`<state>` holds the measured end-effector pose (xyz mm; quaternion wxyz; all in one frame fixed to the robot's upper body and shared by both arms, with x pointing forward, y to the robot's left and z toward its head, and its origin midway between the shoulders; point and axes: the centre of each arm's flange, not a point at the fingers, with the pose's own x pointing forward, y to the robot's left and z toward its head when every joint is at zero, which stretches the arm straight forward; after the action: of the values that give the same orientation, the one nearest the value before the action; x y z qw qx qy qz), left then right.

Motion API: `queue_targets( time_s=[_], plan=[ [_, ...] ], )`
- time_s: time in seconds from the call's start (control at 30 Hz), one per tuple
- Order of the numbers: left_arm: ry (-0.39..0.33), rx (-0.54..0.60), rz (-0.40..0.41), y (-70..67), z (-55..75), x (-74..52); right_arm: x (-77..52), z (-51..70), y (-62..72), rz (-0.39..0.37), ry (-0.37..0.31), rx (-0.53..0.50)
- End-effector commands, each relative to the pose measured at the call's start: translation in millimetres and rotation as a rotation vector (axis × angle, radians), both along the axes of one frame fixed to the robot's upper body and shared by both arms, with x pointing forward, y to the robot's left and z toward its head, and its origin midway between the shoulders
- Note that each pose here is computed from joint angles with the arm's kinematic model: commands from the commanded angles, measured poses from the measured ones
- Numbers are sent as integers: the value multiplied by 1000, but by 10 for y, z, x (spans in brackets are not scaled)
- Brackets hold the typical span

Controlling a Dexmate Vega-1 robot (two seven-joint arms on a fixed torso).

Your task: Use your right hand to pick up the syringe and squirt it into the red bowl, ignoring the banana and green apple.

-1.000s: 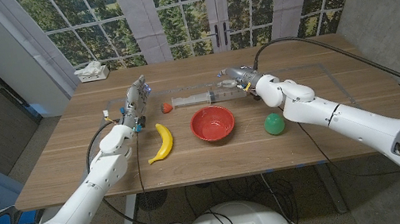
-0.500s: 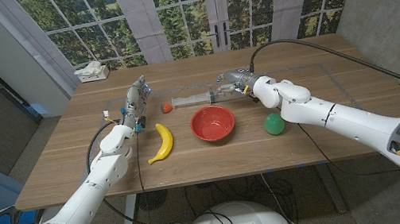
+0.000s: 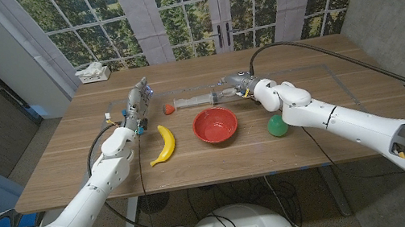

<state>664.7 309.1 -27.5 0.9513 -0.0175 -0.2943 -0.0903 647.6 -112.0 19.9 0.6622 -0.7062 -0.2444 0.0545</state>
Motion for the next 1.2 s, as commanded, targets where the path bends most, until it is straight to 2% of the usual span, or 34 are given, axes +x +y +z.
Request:
queue_targets(
  time_s=[0.03, 0.4, 0.97, 1.2],
  plan=[
    [1, -8, 2, 29, -20, -12, 43, -71, 93, -6, 14, -51],
    [2, -14, 5, 62, -39, -16, 97, -71, 156, -24, 0, -85],
    [4, -21, 4, 85, -39, 6, 244, -103, 218, -75, 24, -150],
    [5, -20, 6, 85, -38, -10, 251, -145, 248, -85, -9, -186]
  ],
)
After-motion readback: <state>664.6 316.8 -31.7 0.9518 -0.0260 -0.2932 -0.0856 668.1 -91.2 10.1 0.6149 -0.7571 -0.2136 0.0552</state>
